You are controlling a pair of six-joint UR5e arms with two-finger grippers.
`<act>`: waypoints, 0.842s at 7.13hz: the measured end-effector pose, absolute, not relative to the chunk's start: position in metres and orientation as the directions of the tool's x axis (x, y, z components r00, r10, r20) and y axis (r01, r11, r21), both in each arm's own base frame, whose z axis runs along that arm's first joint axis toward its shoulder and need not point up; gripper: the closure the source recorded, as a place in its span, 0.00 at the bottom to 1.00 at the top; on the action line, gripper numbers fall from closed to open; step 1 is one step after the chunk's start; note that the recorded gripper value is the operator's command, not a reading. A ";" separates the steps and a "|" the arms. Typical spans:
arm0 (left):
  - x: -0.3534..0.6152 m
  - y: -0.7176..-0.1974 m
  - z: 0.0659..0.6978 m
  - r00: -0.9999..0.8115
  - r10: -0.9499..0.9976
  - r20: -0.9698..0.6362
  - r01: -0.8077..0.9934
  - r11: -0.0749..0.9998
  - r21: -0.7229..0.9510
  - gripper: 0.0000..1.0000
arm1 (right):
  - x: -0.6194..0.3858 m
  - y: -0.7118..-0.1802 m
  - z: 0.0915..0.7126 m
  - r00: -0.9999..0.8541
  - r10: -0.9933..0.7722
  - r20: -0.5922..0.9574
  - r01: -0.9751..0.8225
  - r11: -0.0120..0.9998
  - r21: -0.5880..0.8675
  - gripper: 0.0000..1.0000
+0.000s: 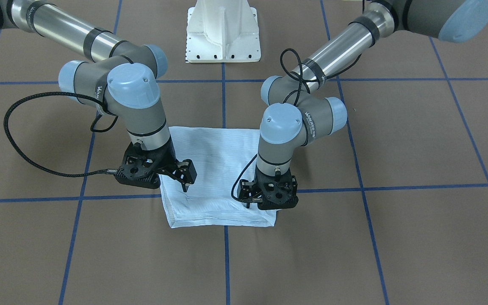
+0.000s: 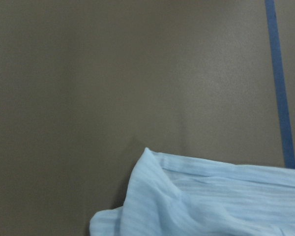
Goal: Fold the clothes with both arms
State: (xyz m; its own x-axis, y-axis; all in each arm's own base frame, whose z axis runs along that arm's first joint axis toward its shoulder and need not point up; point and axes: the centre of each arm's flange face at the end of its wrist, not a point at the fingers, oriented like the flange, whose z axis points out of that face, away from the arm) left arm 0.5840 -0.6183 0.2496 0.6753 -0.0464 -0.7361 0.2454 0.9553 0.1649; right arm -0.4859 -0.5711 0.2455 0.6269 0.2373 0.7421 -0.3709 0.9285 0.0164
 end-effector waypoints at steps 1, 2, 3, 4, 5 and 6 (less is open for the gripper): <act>0.588 -0.624 0.250 0.691 -0.040 -0.722 0.242 0.953 0.180 0.00 | -0.486 -0.571 0.246 0.627 0.237 0.742 -0.371 0.928 0.017 0.00; 0.589 -0.627 0.253 0.703 -0.037 -0.710 0.244 0.951 0.192 0.00 | -0.488 -0.571 0.248 0.629 0.238 0.740 -0.370 0.929 0.016 0.00; 0.586 -0.632 0.253 0.707 -0.037 -0.706 0.248 0.948 0.199 0.00 | -0.490 -0.571 0.250 0.633 0.239 0.736 -0.369 0.929 0.015 0.00; 0.574 -0.640 0.248 0.700 -0.031 -0.714 0.250 0.947 0.204 0.00 | -0.495 -0.573 0.253 0.636 0.238 0.734 -0.367 0.930 0.016 0.00; 0.548 -0.649 0.242 0.680 -0.002 -0.733 0.226 0.952 0.207 0.00 | -0.501 -0.578 0.254 0.631 0.217 0.745 -0.358 0.933 0.031 0.01; 0.510 -0.649 0.250 0.657 0.049 -0.752 0.182 0.958 0.222 0.00 | -0.512 -0.587 0.251 0.628 0.174 0.759 -0.337 0.939 0.064 0.02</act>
